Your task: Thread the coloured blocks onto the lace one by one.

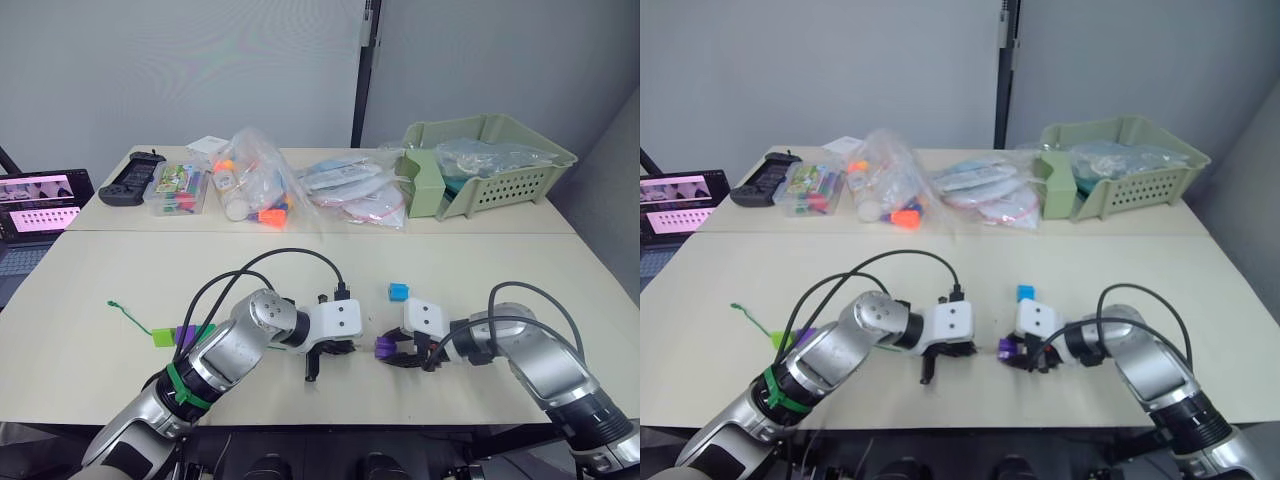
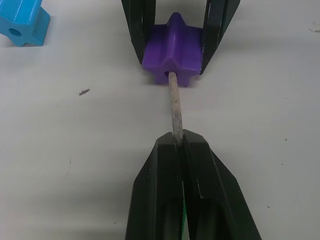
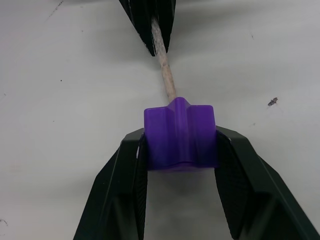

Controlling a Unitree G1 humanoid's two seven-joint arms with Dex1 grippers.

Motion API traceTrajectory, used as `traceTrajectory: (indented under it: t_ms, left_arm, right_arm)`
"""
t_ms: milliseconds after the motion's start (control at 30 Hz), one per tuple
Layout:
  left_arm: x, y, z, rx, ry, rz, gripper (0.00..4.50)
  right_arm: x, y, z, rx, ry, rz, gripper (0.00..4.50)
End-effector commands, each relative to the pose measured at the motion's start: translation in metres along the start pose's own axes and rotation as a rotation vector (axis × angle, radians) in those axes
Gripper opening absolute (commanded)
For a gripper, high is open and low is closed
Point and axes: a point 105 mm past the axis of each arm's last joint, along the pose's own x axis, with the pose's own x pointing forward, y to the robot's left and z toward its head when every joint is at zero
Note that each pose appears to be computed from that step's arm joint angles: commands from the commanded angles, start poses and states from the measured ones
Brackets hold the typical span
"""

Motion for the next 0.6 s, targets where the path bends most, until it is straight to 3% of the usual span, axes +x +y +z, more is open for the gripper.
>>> traceTrajectory:
  t_ms: [33,600]
  left_arm:
    - [-0.002,0.0,0.012,0.046,-0.02,0.003,0.0]
    - [0.029,-0.008,0.041,0.04,-0.14,-0.053,0.0]
  right_arm:
    - [0.002,-0.001,0.003,-0.013,0.009,-0.012,1.38]
    - [0.016,0.011,0.016,-0.016,-0.008,0.011,1.38]
